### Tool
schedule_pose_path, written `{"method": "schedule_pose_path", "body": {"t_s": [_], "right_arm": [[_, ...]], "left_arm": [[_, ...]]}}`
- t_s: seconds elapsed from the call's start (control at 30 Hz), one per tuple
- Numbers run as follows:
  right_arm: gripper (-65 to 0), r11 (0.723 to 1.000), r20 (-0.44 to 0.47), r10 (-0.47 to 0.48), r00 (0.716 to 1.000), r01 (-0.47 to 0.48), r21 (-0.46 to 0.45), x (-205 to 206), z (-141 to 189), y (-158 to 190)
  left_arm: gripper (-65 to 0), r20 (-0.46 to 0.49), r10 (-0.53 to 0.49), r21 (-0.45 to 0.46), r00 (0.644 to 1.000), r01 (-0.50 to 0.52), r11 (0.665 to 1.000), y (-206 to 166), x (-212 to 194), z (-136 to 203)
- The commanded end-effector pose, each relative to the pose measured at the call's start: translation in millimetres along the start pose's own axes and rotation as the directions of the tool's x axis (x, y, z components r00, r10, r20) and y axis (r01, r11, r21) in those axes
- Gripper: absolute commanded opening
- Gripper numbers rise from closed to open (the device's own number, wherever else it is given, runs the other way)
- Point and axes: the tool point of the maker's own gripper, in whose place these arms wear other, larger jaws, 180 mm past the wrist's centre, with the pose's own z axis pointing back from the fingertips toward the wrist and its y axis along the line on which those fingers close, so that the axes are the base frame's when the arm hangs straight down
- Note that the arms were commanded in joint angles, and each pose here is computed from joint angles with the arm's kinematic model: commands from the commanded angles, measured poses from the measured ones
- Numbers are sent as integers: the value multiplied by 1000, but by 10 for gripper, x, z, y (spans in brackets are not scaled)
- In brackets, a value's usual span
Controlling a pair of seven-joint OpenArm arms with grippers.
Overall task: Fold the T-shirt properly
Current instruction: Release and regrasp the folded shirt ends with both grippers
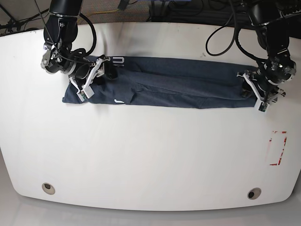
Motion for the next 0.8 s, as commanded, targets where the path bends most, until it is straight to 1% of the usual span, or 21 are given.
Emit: {"method": "schedule_pose_path", "body": {"t_s": [0.0,0.03,0.1,0.2,0.27,0.4,0.53,0.63,0.77], "right_arm": [[-320,999,7,37,999,-37,-9,70,21,-28],[-320,999,9,41,999,-41,-8,75,13,-20],[-320,999,7,38,999,-38,-6,57,7,-15],[-322,999,5,40,999,-40,-4,49,5,-2],[-322,999,4,39,999,-39,-2,44,1,1],[-322,999,8,39,999,-39,3,54,0,13],[-322,999,11,40,999,-40,2,68,-1,10],[-322,999,13,42,999,-42,2,76,2,12],[-322,999,13,38,999,-38,-1,67,8,0]], "left_arm": [[-290,51,13,32,999,-15,999,168,192,156],[-279,68,29,37,997,-32,999,216,253,200],[-235,92,73,53,993,-78,996,336,298,284],[-151,105,143,100,984,-153,983,565,228,431],[-128,106,178,109,978,-190,976,634,159,458],[-128,92,208,86,974,-215,973,729,67,440],[-128,62,276,23,959,-278,960,684,-95,303],[-128,25,316,9,948,-317,948,696,-253,241],[-128,19,344,0,939,-345,939,685,-331,189]]}}
